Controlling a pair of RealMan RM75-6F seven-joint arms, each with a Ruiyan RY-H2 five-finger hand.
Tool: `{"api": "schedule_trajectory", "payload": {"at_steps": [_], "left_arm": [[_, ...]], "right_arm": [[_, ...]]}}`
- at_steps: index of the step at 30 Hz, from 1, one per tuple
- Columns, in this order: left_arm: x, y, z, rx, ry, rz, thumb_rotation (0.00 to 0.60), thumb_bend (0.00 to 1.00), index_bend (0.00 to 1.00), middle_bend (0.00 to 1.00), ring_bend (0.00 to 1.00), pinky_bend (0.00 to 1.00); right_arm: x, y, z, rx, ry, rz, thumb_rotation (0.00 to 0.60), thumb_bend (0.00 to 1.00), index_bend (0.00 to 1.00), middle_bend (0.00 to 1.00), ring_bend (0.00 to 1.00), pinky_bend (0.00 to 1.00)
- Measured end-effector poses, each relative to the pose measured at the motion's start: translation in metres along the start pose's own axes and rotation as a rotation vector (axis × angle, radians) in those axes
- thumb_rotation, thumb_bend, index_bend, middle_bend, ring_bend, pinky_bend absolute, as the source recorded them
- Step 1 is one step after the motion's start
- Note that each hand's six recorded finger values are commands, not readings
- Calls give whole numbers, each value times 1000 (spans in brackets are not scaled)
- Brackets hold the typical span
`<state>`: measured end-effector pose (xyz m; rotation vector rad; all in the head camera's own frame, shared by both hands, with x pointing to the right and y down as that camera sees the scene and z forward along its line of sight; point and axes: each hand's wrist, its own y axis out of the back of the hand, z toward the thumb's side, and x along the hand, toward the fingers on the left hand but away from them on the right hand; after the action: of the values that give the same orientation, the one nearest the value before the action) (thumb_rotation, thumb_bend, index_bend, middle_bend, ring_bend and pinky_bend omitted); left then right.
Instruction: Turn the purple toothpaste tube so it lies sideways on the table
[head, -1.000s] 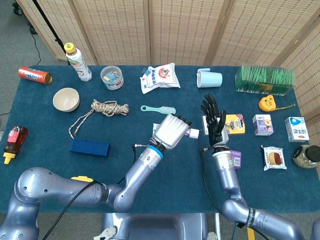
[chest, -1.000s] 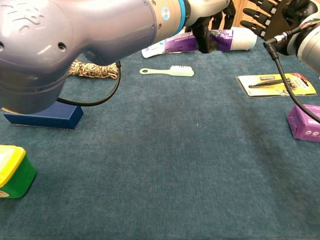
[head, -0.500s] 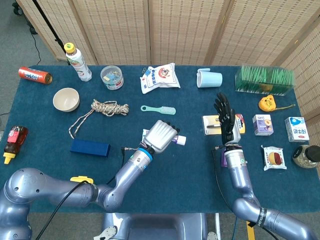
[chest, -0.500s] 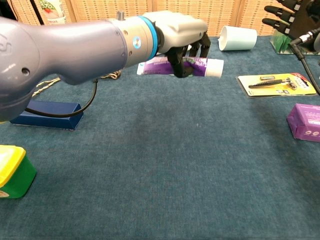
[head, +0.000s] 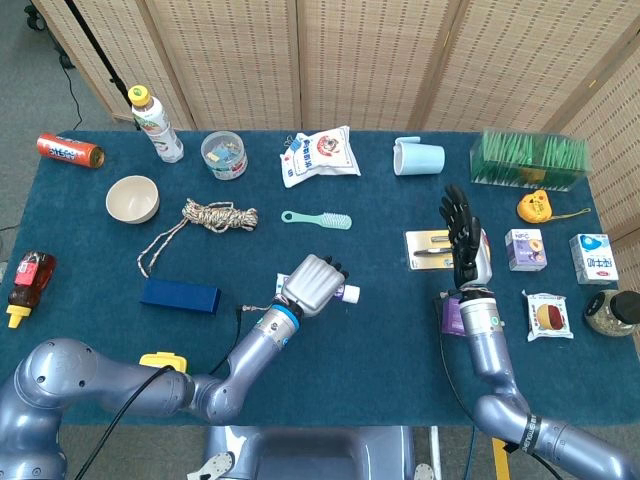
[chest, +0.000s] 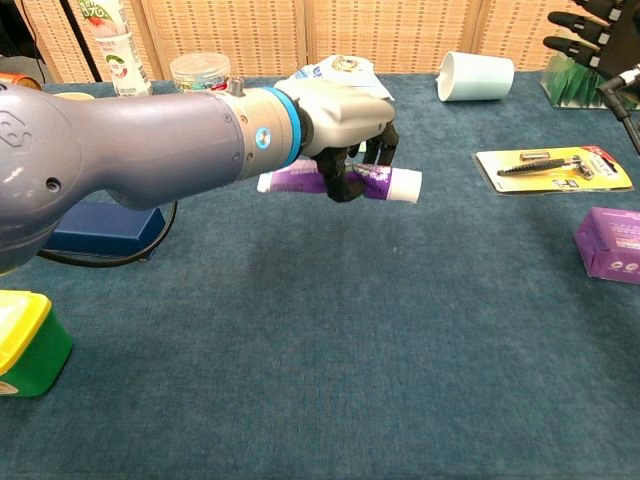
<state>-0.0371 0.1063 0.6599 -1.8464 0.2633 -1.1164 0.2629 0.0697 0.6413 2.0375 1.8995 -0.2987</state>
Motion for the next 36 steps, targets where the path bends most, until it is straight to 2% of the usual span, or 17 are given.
{"api": "schedule_trajectory", "payload": {"at_steps": [3,7,14,20,21,25,28,31,36], "left_arm": [[-1,-4,-2,0,5,-30,599,636,103,128,74,351],[-3,-2,-5,-6,8,-37,583,610,24,32,1,303],[-14,12,-24,-60,33,-19,580,608,0,23,0,293],[-32,21,-57,-113,85,2,580,608,15,30,16,293],[-37,23,-67,-125,102,8,581,609,33,44,37,293],[-58,26,-101,-179,165,32,579,609,108,110,121,293],[-77,27,-128,-198,219,65,579,609,178,174,185,293],[-96,22,-150,-219,266,105,579,609,241,226,225,295],[-134,12,-187,-251,357,188,579,608,272,252,240,309]], "right_arm": [[-4,3,1,5,1,-7,0,0,0,0,0,0],[-6,5,2,10,6,-11,0,0,0,0,0,0],[-7,15,7,52,18,-22,0,0,0,0,0,0],[-7,29,12,119,21,-31,6,0,0,0,0,0],[-7,31,12,134,19,-32,25,0,0,0,0,0],[-4,45,12,230,2,-31,284,0,0,0,0,0],[1,55,11,296,-14,-29,442,0,0,0,0,0],[6,62,9,339,-32,-24,509,0,0,0,0,0],[13,67,4,432,-42,-10,589,0,0,0,0,0]]}}
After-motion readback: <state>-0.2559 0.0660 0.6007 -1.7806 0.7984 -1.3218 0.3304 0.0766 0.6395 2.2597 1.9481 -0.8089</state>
